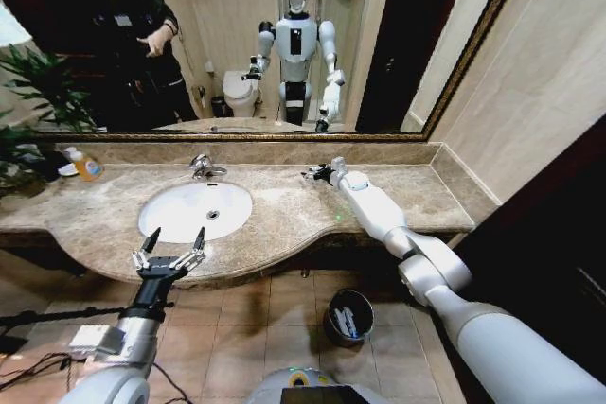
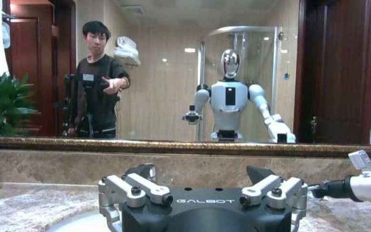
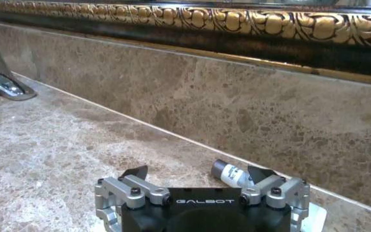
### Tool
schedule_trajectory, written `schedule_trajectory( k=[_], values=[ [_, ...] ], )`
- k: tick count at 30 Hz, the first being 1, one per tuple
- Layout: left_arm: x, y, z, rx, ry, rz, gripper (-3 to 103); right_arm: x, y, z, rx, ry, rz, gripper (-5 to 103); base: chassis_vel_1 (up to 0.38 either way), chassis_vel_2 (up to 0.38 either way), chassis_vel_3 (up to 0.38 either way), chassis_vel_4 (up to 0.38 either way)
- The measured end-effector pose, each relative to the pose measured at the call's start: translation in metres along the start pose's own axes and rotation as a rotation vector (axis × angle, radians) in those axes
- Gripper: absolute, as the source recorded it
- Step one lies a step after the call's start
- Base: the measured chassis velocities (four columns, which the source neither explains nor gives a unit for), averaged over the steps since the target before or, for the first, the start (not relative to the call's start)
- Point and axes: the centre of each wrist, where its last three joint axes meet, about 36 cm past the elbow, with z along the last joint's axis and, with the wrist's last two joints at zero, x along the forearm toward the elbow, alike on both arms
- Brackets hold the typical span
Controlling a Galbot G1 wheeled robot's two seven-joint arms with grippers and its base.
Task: Pick up the trash from the sink and place it in the trash bin.
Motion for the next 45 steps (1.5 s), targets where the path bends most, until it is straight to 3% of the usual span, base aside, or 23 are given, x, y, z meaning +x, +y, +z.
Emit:
schedule_trajectory(
  k=[13,45],
  values=[
    [0.000,0.000,0.000,0.000,0.000,0.000,100,0.009,-0.010,0.004,0.009,0.030,0.018,100,0.000,0.000,0.000,0.000],
    [0.000,0.000,0.000,0.000,0.000,0.000,100,-0.012,0.006,-0.015,-0.016,0.015,0.024,100,0.000,0.000,0.000,0.000]
  ],
)
